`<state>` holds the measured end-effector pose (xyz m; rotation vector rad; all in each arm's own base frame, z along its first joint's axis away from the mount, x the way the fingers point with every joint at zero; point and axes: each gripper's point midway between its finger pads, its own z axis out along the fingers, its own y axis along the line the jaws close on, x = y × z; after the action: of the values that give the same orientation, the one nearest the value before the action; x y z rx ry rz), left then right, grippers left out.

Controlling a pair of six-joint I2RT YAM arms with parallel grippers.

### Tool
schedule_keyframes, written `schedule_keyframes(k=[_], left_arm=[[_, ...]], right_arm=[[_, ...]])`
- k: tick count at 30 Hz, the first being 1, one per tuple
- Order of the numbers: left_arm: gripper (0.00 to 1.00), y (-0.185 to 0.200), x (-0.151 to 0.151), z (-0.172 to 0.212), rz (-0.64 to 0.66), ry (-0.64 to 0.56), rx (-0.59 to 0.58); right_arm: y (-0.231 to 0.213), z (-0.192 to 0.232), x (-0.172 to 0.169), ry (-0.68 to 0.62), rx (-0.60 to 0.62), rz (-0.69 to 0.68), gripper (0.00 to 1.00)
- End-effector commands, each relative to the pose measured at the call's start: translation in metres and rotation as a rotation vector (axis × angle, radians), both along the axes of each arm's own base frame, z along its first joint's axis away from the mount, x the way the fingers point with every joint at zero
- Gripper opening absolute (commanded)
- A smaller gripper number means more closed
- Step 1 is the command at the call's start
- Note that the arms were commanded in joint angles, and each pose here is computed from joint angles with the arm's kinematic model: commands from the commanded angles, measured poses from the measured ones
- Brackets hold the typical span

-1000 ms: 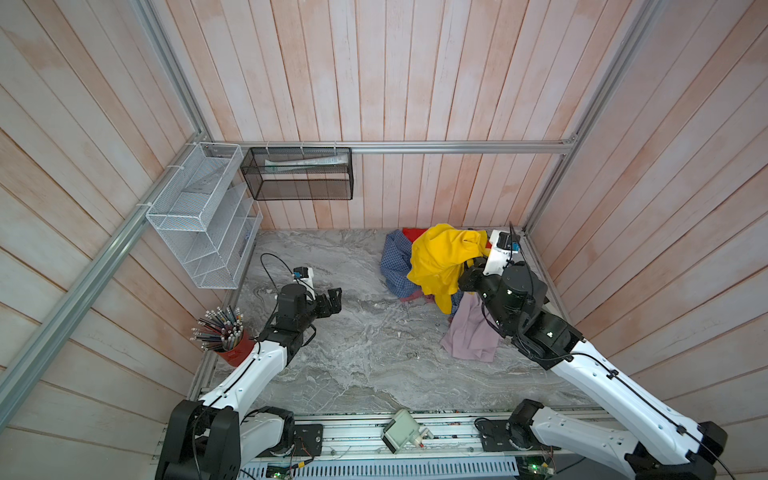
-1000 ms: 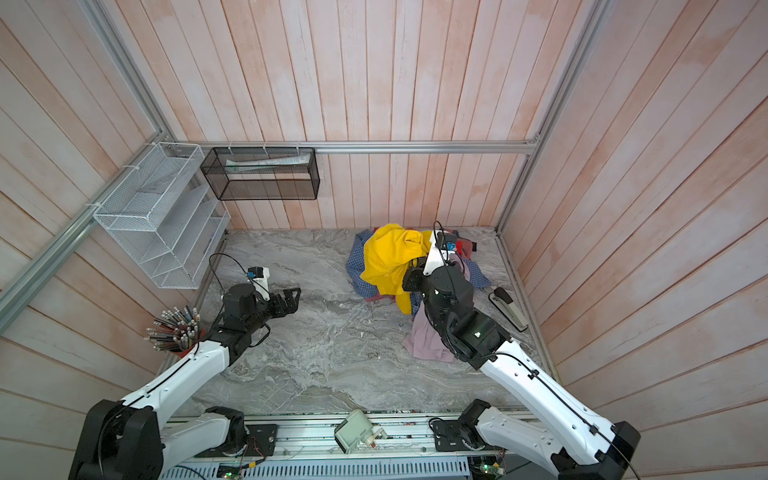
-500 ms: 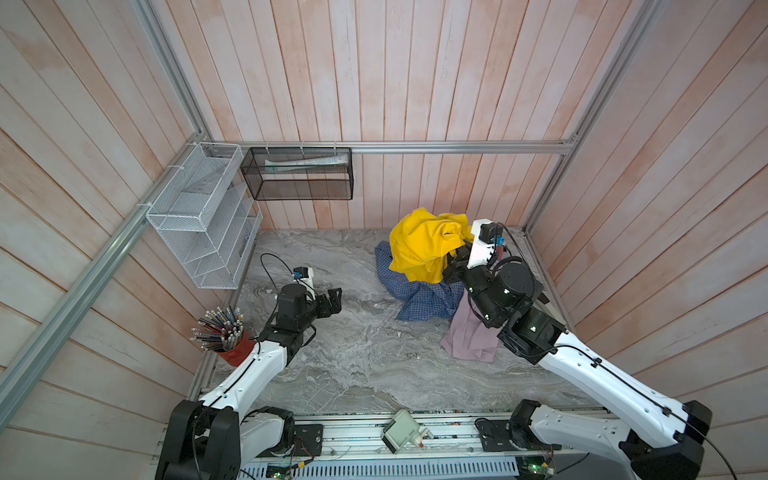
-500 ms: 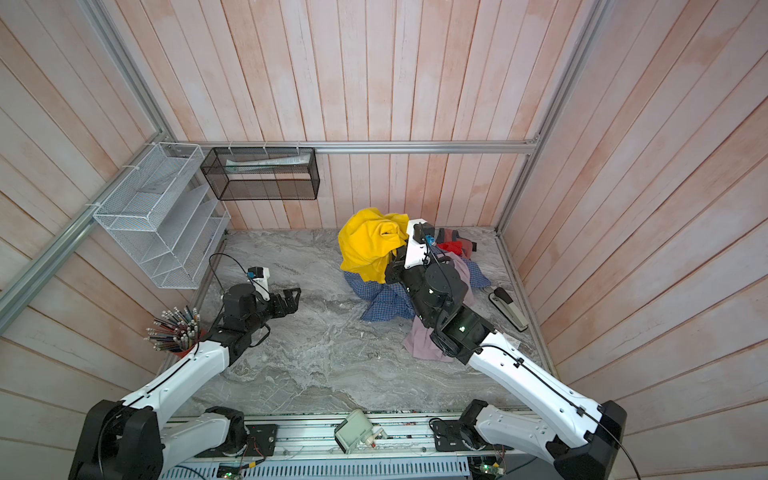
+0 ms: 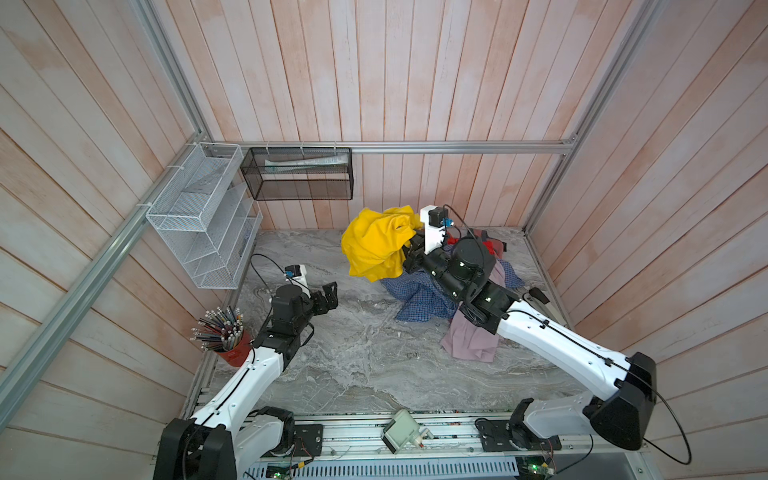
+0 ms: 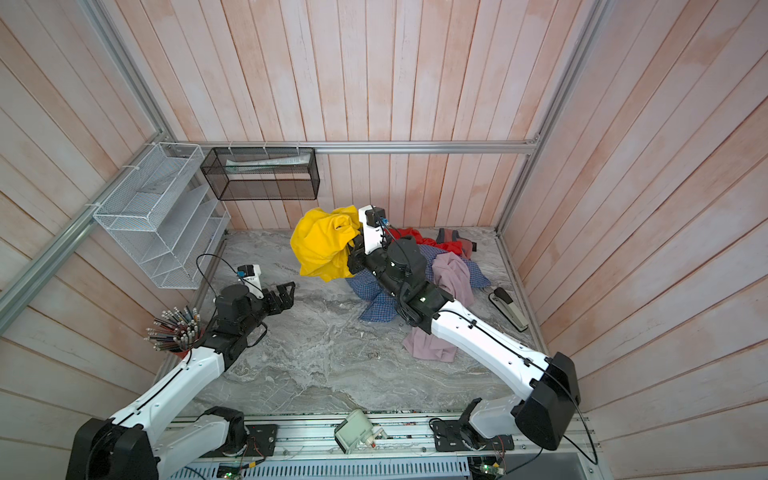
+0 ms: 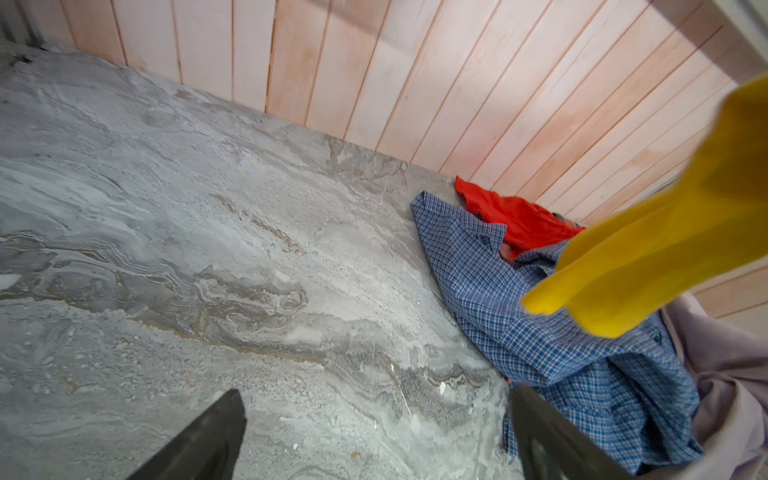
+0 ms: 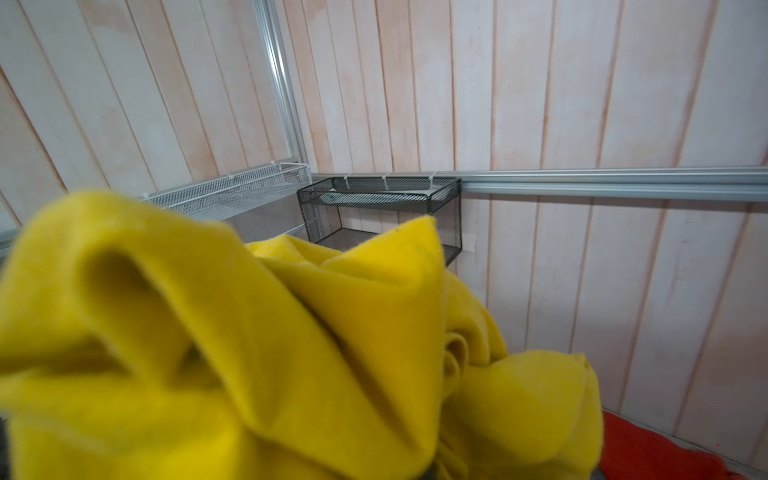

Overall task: Pick out a specific cloth from the pile
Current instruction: 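Carry the yellow cloth toward the left gripper and lower it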

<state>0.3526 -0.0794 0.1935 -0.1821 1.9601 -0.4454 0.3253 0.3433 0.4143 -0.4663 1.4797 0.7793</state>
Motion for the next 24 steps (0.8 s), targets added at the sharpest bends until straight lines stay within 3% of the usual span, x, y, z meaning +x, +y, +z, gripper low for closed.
schedule_keyframes(k=[1, 7, 13, 18, 24], left_arm=[[1.0, 0.021, -0.004, 0.006, 0.106, -0.028, 0.009], [1.0, 0.052, -0.019, 0.019, 0.266, -0.069, 0.02], [1.0, 0.069, -0.034, 0.031, 0.344, -0.109, 0.028], [1.0, 0.075, -0.041, 0.036, 0.362, -0.114, 0.059], [1.0, 0.077, -0.043, 0.04, 0.372, -0.121, 0.064]], right_arm=[[0.032, 0.0, -0.015, 0.036, 0.035, 0.183, 0.0], [0.072, -0.058, -0.007, 0.183, -0.055, 0.302, 0.0], [0.118, -0.121, -0.011, 0.333, -0.158, 0.46, 0.0], [0.139, -0.188, -0.013, 0.475, -0.283, 0.505, 0.0], [0.153, -0.247, 0.008, 0.615, -0.375, 0.441, 0.0]])
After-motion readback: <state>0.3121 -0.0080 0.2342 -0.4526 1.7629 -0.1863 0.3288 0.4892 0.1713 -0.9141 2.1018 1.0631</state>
